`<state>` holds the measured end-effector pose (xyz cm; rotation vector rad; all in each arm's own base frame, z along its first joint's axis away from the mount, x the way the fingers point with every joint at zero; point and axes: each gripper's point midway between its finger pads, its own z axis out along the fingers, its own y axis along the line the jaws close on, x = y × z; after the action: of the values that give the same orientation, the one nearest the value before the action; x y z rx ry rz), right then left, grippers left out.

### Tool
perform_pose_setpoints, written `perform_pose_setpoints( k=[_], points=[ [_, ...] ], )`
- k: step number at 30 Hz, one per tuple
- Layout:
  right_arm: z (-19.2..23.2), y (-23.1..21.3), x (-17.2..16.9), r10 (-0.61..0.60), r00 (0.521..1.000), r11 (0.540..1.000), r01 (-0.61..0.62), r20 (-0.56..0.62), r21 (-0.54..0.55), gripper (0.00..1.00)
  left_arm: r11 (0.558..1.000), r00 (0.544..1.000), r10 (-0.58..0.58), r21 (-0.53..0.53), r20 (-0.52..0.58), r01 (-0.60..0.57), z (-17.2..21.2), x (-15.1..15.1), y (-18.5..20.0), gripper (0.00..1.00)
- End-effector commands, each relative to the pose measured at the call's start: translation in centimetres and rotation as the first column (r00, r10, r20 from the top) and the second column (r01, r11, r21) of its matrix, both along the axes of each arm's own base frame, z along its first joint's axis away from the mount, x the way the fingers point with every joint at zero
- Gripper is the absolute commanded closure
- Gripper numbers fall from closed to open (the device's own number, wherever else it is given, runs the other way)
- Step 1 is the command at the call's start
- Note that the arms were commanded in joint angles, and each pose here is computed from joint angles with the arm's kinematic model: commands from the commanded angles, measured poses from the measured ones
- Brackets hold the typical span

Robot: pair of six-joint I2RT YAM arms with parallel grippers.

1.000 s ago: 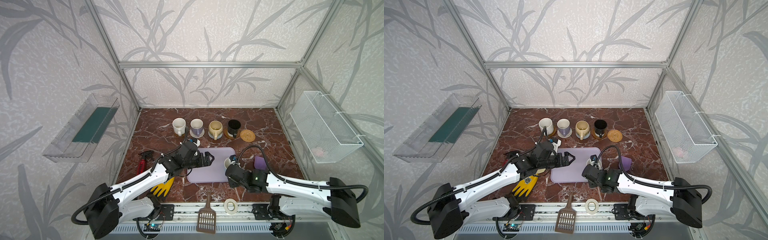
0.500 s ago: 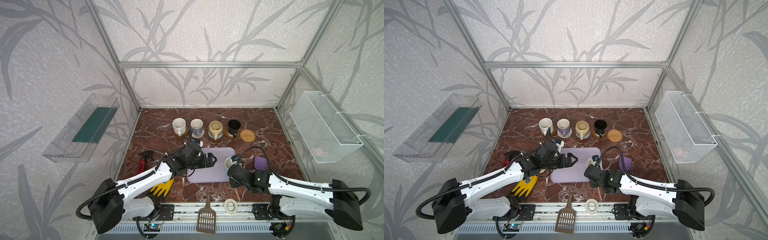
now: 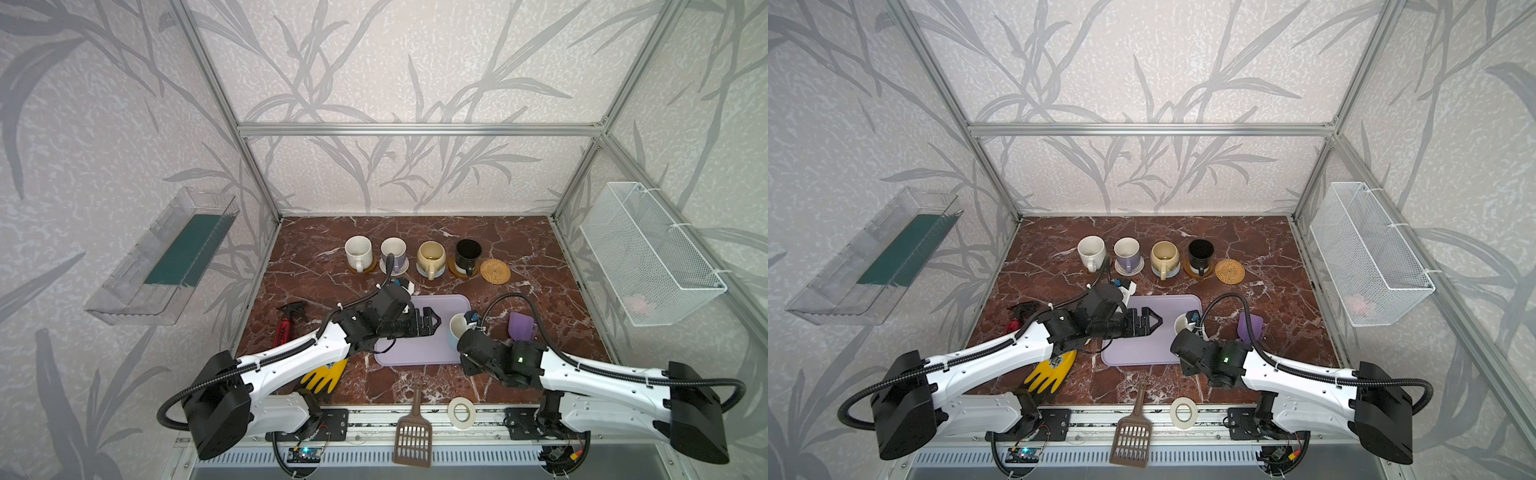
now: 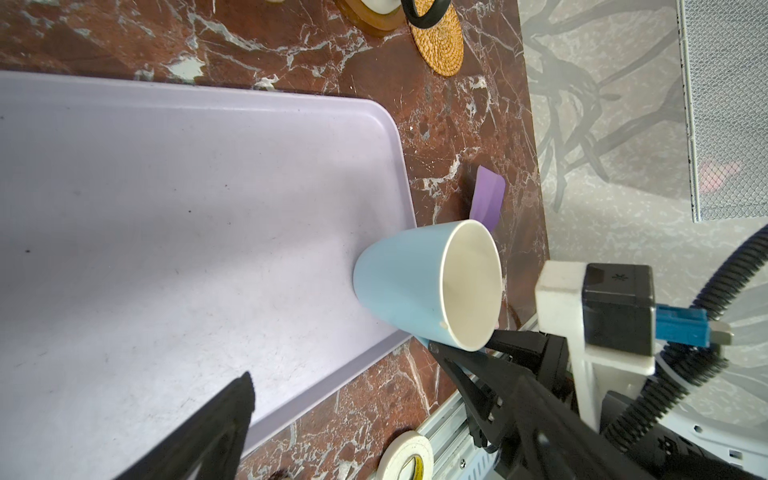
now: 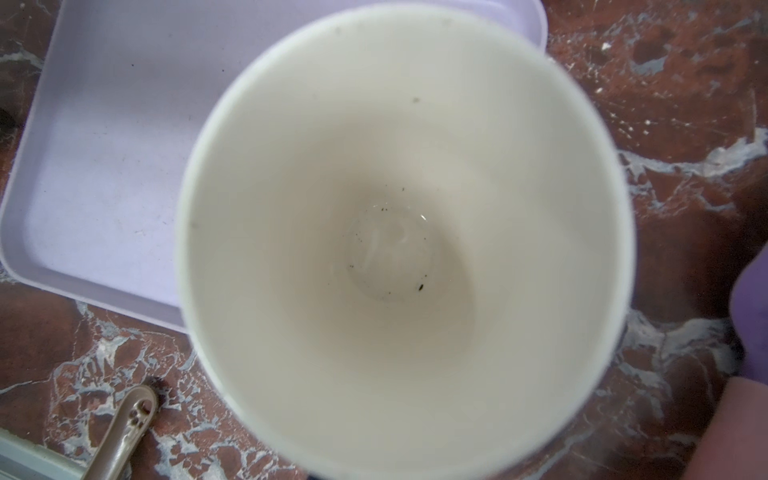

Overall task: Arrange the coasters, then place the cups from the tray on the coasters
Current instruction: 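Lower the right gripper and close it on the light blue mug rim, then lift the light blue mug out of the tray with the right gripper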

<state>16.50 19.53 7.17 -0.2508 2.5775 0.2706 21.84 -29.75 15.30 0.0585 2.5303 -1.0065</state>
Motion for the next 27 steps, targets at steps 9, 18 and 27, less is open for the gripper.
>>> perform_pose_setpoints(
  k=[9, 18, 27],
  points=[
    [1.6, 0.7, 0.3, 0.026, 0.999, 0.999, -0.026, 0.024, 0.031, 0.99, 1.0, 0.999, 0.005, -0.018, 0.04, -0.004, 1.4, 0.5, -0.3, 0.01],
    [3.0, 1.1, 0.6, 0.04, 0.998, 0.999, -0.041, 0.047, 0.034, 1.0, 1.0, 0.999, 0.011, -0.02, 0.053, -0.01, 1.7, 0.4, 0.1, 0.01],
    [4.6, 1.5, 1.1, 0.057, 0.995, 0.997, -0.062, 0.086, 0.05, 1.0, 0.999, 0.997, 0.028, -0.032, 0.073, -0.025, 2.4, 0.5, 0.4, 0.01]
  ],
)
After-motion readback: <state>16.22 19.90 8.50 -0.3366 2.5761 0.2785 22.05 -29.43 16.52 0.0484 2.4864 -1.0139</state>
